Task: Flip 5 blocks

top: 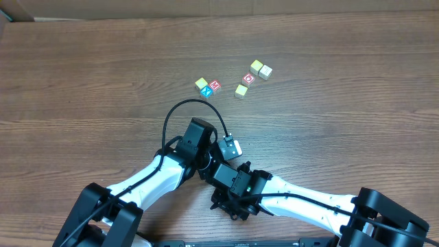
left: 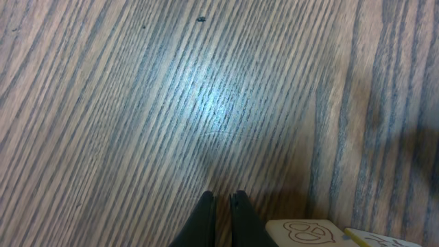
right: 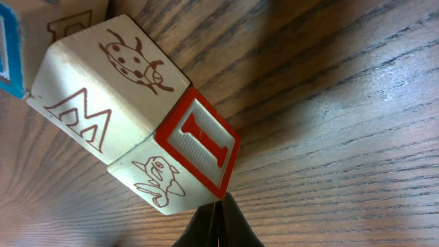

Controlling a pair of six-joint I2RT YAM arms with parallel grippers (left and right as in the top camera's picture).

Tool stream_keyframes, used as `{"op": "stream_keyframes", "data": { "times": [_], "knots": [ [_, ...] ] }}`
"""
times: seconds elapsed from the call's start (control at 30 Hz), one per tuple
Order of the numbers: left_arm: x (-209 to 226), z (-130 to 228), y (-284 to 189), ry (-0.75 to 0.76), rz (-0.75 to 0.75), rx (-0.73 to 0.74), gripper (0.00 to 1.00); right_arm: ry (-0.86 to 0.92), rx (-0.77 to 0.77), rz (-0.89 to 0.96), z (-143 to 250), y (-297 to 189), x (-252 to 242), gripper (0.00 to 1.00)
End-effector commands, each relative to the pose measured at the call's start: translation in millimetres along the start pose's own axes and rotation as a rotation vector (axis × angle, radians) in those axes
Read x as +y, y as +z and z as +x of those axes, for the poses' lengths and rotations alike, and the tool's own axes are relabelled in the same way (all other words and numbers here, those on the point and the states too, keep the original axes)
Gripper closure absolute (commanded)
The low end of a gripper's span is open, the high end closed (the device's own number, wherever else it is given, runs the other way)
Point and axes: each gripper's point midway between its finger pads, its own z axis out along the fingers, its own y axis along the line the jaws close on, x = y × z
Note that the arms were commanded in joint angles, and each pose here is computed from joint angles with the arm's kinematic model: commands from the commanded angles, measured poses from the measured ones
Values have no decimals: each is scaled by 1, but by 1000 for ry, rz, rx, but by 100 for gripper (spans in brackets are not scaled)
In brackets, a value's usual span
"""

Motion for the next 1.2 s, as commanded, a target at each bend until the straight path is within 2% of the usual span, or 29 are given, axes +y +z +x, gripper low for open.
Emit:
{"op": "stream_keyframes", "data": {
  "times": [0.0, 0.53, 1.17],
  "knots": [
    [-14, 2, 4, 13, 61, -10, 96, 0, -18, -12, -1, -1, 5, 96],
    [-22, 4, 3, -3, 101, -5, 96, 0, -18, -13, -1, -1, 5, 96],
    [-17, 0, 4, 4, 80, -23, 96, -2, -17, -25, -1, -1, 8, 96]
  ]
}}
